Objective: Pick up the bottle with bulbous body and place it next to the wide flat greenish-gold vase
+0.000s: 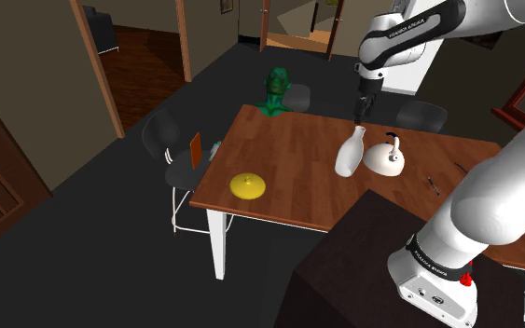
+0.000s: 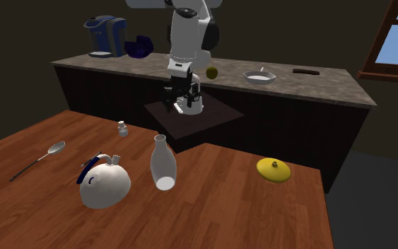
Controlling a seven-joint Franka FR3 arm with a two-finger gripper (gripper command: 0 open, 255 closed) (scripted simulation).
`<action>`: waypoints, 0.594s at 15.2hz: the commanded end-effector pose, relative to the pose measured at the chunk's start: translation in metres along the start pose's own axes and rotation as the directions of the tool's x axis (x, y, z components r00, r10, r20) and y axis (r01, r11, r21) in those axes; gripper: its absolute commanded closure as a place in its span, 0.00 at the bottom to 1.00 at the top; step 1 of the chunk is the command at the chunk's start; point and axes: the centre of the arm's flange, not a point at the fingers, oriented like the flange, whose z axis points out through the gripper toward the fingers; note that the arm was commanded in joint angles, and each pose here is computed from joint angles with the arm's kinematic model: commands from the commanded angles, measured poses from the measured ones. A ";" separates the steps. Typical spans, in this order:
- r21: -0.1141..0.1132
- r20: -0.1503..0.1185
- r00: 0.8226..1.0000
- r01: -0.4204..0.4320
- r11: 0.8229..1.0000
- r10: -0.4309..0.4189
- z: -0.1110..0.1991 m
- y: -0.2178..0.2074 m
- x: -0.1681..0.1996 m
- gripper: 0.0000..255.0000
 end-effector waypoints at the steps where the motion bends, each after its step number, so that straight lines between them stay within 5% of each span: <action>1: 0.003 0.002 1.000 0.009 1.000 -0.009 0.015 0.020 0.010 0.00; 9: 0.020 0.012 0.999 0.040 0.999 -0.041 0.075 0.100 0.051 0.00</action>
